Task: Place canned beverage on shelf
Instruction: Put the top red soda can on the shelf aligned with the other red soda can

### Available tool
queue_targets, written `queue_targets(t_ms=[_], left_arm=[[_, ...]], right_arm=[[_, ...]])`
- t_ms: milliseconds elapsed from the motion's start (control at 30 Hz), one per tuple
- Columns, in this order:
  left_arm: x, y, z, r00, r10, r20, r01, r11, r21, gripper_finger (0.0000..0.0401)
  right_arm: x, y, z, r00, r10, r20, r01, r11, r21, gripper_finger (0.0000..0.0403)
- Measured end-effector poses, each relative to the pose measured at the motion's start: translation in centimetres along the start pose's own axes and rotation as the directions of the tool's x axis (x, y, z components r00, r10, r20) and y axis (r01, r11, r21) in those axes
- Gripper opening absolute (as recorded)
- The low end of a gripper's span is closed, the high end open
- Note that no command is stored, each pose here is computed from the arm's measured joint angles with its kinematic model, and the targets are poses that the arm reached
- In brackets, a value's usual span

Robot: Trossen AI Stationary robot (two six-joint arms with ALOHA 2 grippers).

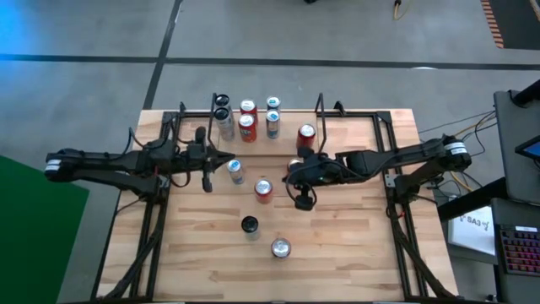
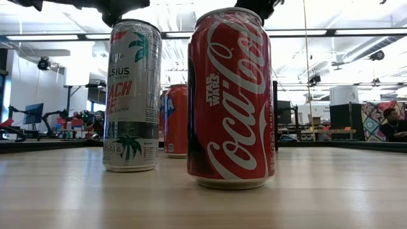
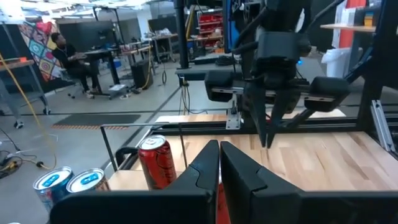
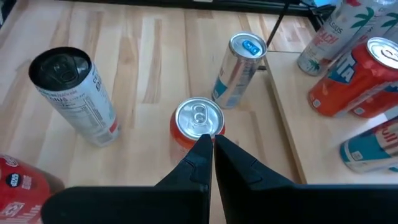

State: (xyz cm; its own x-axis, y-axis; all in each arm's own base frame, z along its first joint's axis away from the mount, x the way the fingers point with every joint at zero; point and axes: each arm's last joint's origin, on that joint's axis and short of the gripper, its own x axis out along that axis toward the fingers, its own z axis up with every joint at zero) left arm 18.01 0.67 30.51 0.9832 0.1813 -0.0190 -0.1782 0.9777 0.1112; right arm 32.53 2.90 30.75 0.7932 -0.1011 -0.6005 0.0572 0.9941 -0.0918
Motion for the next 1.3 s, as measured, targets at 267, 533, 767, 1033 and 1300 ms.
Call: queue_targets(t_ms=[267,533,767,1033,1300], left_arm=[[-0.1,-0.1,-0.9,1.000,-0.002,-0.021,0.002,1.000,-0.008,0.0000],[-0.1,-0.1,-0.8,1.000,0.000,-0.006,0.000,1.000,0.016,0.0000],[-0.1,-0.1,-1.3,1.000,-0.002,-0.022,0.001,1.000,-0.028,0.0000],[-0.1,-0.1,-0.8,1.000,0.001,0.005,-0.001,0.999,-0.033,0.0000],[-0.1,-0.1,-0.8,1.000,0.001,0.000,-0.001,0.999,-0.044,0.0000]], right_arm=[[0.0,0.0,-1.0,1.000,0.000,0.003,0.000,1.000,0.001,0.0009],[-1.8,-0.5,-3.4,0.988,-0.005,0.153,0.009,0.999,-0.032,0.0009],[-2.7,-2.0,-6.1,0.963,-0.179,0.202,0.174,0.984,0.044,0.0009],[-2.0,-2.4,-8.0,0.930,-0.340,0.138,0.312,0.931,0.188,0.0009],[-1.6,-2.3,-8.4,0.935,-0.335,0.116,0.310,0.931,0.195,0.0009]])
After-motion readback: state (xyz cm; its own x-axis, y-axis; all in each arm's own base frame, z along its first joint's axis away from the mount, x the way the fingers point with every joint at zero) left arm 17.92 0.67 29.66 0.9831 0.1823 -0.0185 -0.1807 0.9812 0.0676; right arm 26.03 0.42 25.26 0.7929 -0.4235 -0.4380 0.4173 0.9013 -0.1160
